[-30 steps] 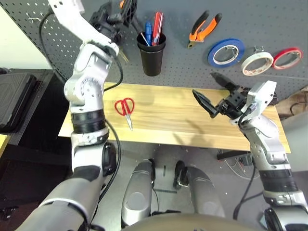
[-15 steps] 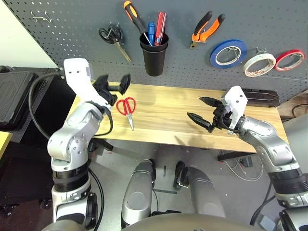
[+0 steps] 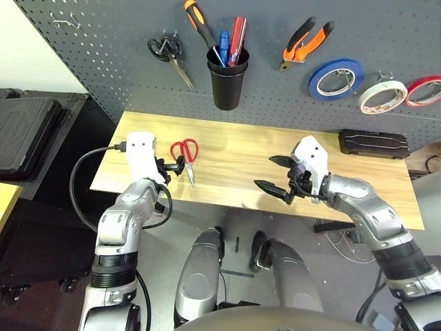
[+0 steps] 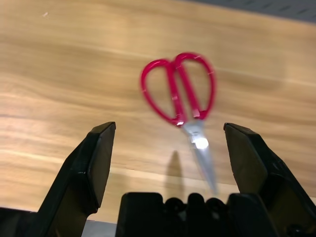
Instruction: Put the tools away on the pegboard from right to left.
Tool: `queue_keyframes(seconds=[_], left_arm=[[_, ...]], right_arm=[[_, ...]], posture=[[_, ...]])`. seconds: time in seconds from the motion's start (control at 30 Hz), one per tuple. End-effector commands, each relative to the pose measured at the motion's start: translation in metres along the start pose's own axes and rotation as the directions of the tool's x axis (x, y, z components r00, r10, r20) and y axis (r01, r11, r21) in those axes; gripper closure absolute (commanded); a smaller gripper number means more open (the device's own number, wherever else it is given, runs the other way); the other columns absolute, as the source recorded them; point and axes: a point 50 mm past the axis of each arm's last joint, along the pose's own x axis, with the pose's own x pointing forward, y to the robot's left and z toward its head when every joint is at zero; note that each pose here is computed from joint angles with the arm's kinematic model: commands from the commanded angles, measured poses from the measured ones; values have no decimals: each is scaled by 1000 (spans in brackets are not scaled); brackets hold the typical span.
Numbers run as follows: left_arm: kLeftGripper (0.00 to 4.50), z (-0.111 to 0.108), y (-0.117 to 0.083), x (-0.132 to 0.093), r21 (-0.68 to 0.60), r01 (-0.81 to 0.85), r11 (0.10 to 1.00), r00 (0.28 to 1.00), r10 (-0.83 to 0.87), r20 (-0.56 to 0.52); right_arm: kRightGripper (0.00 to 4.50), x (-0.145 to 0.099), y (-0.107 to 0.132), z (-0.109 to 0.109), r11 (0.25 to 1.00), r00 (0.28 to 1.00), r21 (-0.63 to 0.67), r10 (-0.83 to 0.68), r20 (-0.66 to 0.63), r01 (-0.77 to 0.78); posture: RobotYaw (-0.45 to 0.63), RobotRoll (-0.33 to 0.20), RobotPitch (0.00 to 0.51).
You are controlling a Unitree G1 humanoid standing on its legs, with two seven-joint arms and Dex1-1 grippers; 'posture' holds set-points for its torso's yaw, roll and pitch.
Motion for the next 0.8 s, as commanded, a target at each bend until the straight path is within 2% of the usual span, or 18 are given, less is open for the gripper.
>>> queue_keyframes(seconds=[0.03, 0.17, 0.43, 0.8], left_arm=[[11, -9, 9, 11, 21, -52, 998, 998, 52, -27], [11, -10, 15, 27, 33, -85, 996, 995, 87, -39], [11, -8, 14, 51, 30, -113, 993, 993, 114, -31], [11, -15, 10, 69, 41, -138, 990, 989, 140, -54]], right_arm=[[0, 4, 4, -6, 1000, 1000, -8, 12, -22, -12], [0, 11, 7, -5, 1000, 999, -27, 15, -30, -16], [0, 18, 10, -5, 998, 999, -62, 11, -41, -13], [0, 12, 17, -7, 997, 998, -66, 27, -61, -31]], posture=[[242, 0, 277], [230, 0, 282], [214, 0, 286], [190, 0, 292]])
